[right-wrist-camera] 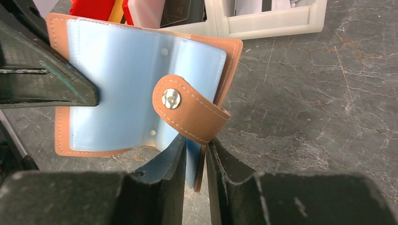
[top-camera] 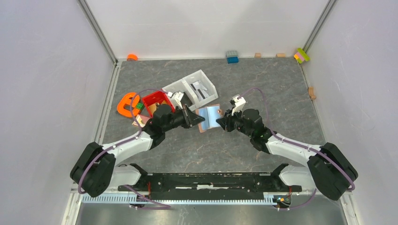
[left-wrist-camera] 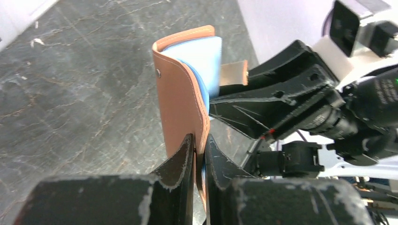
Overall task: Take the credit cards out of the card holder
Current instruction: Close the card holder at the center of the board.
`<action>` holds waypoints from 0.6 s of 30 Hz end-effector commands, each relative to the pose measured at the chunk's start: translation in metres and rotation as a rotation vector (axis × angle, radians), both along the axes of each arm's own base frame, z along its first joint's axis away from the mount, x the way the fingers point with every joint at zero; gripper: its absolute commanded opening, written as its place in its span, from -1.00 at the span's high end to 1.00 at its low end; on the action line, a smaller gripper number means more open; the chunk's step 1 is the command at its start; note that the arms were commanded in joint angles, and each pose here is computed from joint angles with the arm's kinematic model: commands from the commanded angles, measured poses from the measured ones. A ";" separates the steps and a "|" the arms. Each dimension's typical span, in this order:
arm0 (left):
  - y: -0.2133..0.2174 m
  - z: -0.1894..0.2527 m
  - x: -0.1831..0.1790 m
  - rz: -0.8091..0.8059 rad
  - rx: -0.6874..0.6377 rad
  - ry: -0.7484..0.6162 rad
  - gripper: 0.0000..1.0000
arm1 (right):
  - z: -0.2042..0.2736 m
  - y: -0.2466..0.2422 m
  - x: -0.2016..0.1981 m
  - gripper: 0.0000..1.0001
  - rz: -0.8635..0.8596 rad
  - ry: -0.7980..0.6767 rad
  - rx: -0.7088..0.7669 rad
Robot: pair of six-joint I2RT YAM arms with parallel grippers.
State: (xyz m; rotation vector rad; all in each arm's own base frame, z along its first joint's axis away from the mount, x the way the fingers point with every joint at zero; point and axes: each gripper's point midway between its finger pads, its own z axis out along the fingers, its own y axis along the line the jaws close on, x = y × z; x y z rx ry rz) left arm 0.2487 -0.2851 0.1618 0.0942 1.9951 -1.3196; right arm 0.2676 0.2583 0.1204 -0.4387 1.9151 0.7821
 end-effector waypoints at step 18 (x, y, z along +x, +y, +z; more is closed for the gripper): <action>-0.035 -0.101 0.016 -0.150 0.221 0.279 0.96 | -0.015 0.049 -0.011 0.36 0.215 0.113 0.065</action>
